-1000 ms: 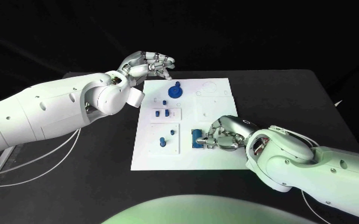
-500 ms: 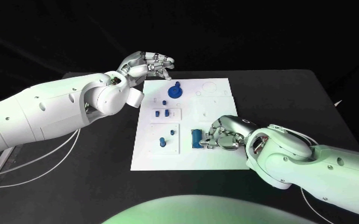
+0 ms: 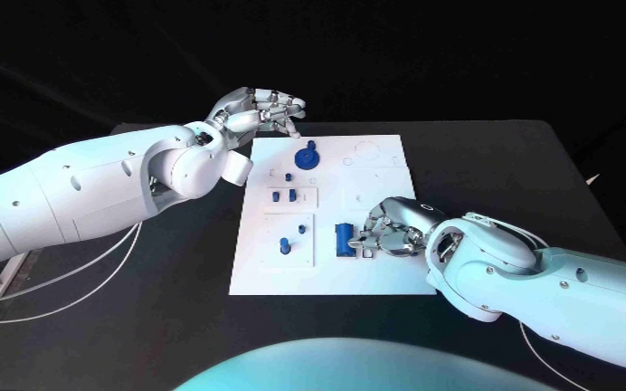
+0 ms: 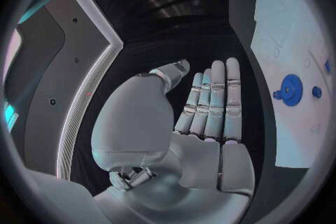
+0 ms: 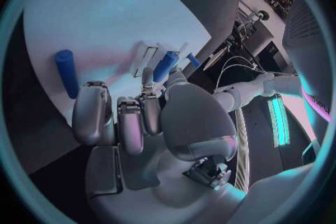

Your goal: Assemble the parts on the task board

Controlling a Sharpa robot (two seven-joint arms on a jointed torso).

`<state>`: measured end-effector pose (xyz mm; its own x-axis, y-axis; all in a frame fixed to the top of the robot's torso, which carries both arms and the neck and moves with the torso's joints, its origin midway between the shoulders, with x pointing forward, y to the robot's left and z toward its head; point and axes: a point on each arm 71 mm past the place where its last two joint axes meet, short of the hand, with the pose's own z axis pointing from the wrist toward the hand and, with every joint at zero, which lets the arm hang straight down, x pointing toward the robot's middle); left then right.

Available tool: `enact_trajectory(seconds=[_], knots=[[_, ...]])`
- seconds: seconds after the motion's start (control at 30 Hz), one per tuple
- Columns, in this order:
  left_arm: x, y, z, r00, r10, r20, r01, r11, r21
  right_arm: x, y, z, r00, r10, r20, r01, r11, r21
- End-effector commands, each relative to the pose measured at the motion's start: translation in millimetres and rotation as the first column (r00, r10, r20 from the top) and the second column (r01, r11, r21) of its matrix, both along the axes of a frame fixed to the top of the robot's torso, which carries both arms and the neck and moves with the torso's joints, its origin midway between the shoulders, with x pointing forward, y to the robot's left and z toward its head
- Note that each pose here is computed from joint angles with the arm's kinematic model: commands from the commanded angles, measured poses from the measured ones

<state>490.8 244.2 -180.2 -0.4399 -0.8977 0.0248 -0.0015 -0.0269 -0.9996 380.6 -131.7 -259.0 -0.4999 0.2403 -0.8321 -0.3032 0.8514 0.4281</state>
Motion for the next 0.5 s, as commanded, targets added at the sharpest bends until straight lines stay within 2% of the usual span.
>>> enact_trajectory(seconds=[0.03, 0.27, 0.5], knots=[[-0.4, -1.5, 0.7, 1.0, -0.016, 0.003, 0.016, 1.0, -0.011, -0.1, 0, -0.1, 1.0, 0.01, 0.007, -0.009, 1.0, -0.009], [-0.5, -1.4, 0.7, 1.0, -0.016, 0.004, 0.016, 1.0, -0.011, -0.4, -4, 2.1, 1.0, -0.003, 0.024, 0.002, 1.0, 0.009], [-0.7, 0.1, 0.9, 1.0, -0.012, 0.005, 0.012, 1.0, -0.01, 0.5, -31, 15.4, 0.992, -0.072, 0.099, 0.061, 0.992, 0.111]])
